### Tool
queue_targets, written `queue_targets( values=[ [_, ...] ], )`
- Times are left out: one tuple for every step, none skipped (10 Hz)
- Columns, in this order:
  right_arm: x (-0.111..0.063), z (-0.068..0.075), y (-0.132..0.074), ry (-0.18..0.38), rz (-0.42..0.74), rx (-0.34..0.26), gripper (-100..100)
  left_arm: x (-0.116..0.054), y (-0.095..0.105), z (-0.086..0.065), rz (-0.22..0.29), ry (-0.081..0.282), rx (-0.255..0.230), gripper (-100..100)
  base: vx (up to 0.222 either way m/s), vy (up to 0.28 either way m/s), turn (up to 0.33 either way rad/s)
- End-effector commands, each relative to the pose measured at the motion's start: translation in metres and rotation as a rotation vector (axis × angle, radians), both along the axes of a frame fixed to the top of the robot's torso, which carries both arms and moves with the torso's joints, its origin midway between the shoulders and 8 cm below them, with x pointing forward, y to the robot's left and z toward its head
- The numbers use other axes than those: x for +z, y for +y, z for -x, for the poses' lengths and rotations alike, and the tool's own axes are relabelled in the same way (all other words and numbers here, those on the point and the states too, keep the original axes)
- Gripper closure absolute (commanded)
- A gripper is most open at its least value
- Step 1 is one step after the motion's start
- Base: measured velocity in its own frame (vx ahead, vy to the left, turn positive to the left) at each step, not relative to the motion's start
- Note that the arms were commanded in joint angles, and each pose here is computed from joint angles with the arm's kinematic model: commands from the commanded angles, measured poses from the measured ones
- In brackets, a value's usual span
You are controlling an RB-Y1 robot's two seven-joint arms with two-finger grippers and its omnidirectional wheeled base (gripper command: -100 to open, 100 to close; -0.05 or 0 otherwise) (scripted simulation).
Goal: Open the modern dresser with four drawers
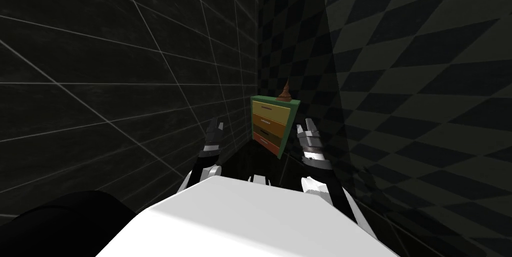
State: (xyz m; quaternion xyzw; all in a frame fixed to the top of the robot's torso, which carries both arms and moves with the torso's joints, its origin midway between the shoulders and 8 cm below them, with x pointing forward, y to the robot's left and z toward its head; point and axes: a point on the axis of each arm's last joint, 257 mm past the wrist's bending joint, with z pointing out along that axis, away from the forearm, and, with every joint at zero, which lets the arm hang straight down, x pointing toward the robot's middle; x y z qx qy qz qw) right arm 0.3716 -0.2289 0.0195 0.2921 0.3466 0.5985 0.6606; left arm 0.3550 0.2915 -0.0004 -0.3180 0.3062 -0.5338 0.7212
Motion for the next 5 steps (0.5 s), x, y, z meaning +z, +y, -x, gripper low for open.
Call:
queue_targets(
  values=[
    [-0.034, -0.022, 0.022, 0.106, 0.105, 0.027, -100, 0.000, 0.000, 0.000, 0.000, 0.000, 0.000, 0, 0.126, 0.065, 0.053],
    [-0.050, -0.032, 0.032, 0.150, 0.149, 0.034, -100, 0.000, 0.000, 0.000, 0.000, 0.000, 0.000, 0, 0.129, 0.084, 0.067],
    [-0.067, -0.042, 0.042, 0.189, 0.195, 0.041, -100, 0.000, 0.000, 0.000, 0.000, 0.000, 0.000, 0, 0.128, 0.080, 0.068],
    [-0.075, -0.045, 0.041, 0.210, 0.196, 0.039, -100, 0.000, 0.000, 0.000, 0.000, 0.000, 0.000, 0, 0.100, 0.044, 0.014],
    [-0.092, -0.054, 0.052, 0.252, 0.244, 0.044, -100, 0.000, 0.000, 0.000, 0.000, 0.000, 0.000, 0, 0.095, 0.040, 0.034]
  ],
)
